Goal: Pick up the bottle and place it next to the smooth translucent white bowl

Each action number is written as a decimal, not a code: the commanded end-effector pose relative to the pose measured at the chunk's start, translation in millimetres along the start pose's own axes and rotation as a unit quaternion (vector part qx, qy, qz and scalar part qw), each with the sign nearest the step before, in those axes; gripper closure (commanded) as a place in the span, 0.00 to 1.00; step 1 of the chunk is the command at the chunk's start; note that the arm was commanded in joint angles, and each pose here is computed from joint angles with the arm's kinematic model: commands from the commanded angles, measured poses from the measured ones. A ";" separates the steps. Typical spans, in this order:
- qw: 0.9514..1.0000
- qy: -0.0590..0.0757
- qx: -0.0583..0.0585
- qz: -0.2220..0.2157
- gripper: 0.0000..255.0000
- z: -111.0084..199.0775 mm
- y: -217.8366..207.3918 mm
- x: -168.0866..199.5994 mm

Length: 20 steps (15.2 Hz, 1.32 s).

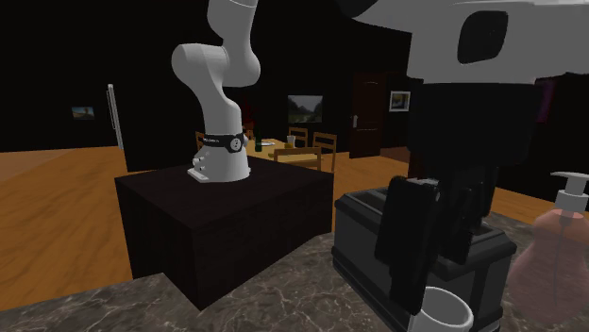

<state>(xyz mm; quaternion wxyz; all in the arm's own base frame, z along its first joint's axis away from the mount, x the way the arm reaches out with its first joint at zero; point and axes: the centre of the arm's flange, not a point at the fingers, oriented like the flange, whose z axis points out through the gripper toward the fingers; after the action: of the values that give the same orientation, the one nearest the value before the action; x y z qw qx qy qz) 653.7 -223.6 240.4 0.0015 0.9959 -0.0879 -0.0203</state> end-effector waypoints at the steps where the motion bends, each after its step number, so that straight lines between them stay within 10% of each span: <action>1: 1.000 0.004 0.000 0.001 0.00 9.6 4.8 16.7; 16: 1.000 0.004 0.001 0.001 0.00 49.7 4.7 17.0; 17: 1.000 0.004 0.001 0.001 1.00 49.3 5.3 18.1; 20: 1.000 0.004 0.000 0.001 1.00 47.0 0.4 12.9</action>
<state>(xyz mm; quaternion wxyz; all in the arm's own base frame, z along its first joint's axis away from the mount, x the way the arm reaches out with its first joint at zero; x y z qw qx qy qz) 667.9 -228.3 204.4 0.0038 0.9959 -0.0901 -0.0067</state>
